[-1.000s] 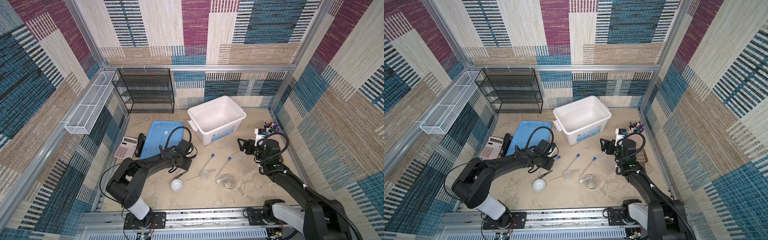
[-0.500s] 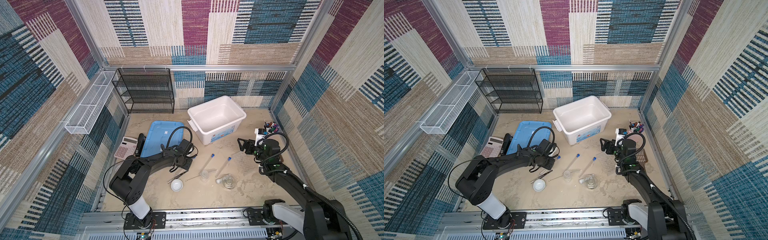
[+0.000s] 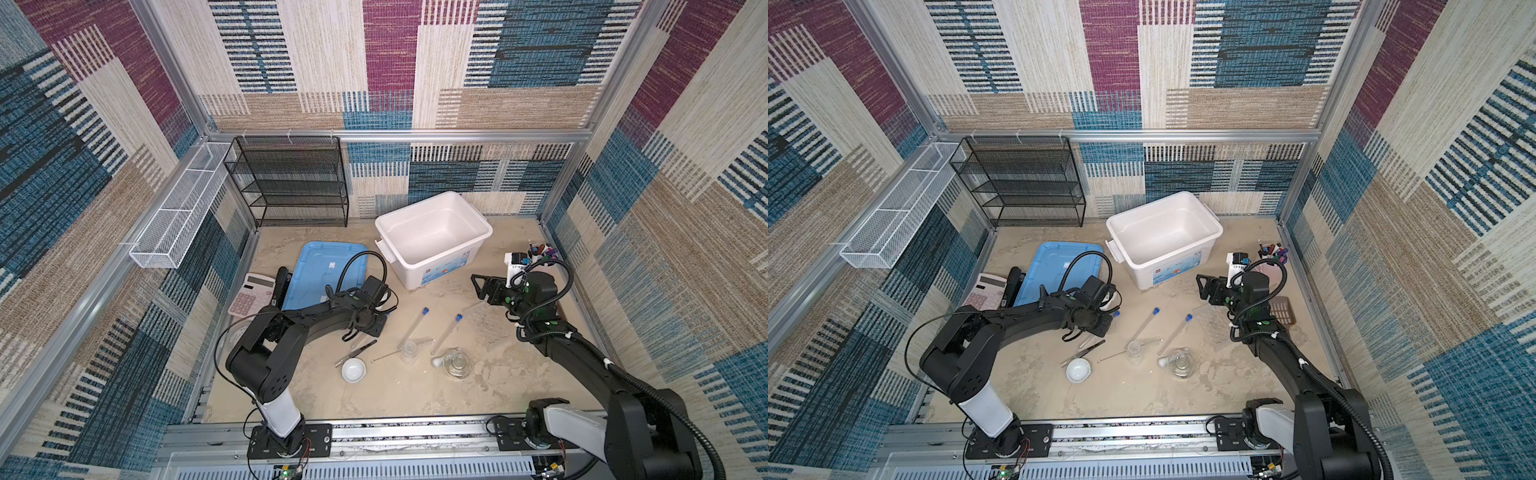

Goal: Organize the chemistry lab equipment
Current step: 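Close the left gripper on a blue-capped test tube while the right arm advances, then lift the test tube with the left gripper toward the approaching right gripper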

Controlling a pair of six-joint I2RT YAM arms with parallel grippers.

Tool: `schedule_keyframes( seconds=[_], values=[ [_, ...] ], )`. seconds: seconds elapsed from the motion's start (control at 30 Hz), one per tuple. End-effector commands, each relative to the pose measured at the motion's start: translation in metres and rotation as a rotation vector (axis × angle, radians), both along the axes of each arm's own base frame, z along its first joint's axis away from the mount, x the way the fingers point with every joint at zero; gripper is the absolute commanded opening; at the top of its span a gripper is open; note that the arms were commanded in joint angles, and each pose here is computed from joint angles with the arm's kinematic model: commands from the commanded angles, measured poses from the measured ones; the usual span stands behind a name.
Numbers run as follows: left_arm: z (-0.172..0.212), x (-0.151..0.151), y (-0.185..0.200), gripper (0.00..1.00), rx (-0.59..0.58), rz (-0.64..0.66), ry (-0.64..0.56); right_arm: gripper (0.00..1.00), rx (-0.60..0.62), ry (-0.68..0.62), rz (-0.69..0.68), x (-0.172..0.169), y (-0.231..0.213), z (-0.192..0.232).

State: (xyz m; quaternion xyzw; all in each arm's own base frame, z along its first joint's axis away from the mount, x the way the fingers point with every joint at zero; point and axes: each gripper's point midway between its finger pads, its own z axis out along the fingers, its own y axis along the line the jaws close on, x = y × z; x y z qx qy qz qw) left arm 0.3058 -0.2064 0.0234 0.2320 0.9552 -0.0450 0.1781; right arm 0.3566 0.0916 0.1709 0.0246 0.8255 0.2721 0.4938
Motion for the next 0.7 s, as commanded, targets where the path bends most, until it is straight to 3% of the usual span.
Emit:
schedule_keyframes(
  seconds=[0.0,0.17,0.67],
  values=[
    [-0.002,0.002,-0.002,0.33,0.003,-0.009,0.004,0.83,0.008,0.008,0.035,0.0,0.007,0.0],
    [-0.004,0.003,-0.002,0.26,0.008,-0.017,0.005,0.83,0.015,0.012,0.032,0.001,0.008,-0.001],
    [0.008,0.012,-0.009,0.21,-0.016,-0.035,-0.043,0.83,0.059,0.01,0.148,-0.006,0.031,-0.002]
  ],
)
